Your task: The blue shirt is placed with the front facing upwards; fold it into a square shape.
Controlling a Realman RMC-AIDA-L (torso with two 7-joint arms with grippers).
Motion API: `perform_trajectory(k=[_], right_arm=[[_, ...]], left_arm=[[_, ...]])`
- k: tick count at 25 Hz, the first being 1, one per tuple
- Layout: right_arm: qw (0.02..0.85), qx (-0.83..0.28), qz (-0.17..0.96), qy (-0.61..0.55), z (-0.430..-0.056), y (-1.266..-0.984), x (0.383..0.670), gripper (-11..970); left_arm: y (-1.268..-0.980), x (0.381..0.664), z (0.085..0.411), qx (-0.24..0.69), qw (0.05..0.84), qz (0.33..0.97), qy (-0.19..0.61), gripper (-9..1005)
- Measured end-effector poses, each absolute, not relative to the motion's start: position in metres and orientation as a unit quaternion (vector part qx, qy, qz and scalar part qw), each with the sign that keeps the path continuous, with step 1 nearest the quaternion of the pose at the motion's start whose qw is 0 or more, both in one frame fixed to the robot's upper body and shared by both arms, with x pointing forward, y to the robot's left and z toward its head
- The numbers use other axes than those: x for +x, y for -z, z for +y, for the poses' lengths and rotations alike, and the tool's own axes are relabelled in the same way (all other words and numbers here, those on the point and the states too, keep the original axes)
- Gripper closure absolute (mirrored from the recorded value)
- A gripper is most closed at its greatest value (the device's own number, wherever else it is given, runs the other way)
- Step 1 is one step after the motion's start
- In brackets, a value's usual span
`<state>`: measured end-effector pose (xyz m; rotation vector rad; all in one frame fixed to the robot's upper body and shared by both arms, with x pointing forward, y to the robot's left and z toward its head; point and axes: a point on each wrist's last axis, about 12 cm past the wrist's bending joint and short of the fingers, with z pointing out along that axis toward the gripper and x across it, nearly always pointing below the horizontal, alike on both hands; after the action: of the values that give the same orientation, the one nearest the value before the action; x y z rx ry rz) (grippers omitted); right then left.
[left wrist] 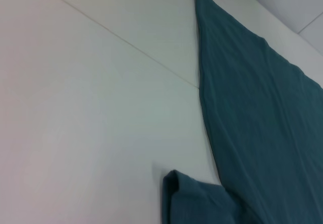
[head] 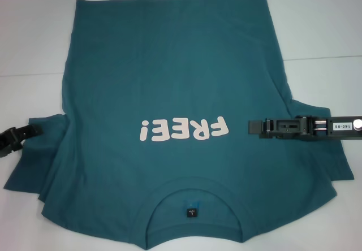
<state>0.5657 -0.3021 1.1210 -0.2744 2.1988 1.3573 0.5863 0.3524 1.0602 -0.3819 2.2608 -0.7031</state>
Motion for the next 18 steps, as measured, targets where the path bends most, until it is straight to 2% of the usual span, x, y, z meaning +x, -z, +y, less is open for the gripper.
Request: perform_trajectory(k=[18], right_arm=[[0.269, -0.097, 0.816, -0.503, -0.3059, -1.1199, 0.564, 91]], left_arm=[[-1.056, 0.5884, 0.3421, -0.133, 0.349, 0.887, 0.272, 328]])
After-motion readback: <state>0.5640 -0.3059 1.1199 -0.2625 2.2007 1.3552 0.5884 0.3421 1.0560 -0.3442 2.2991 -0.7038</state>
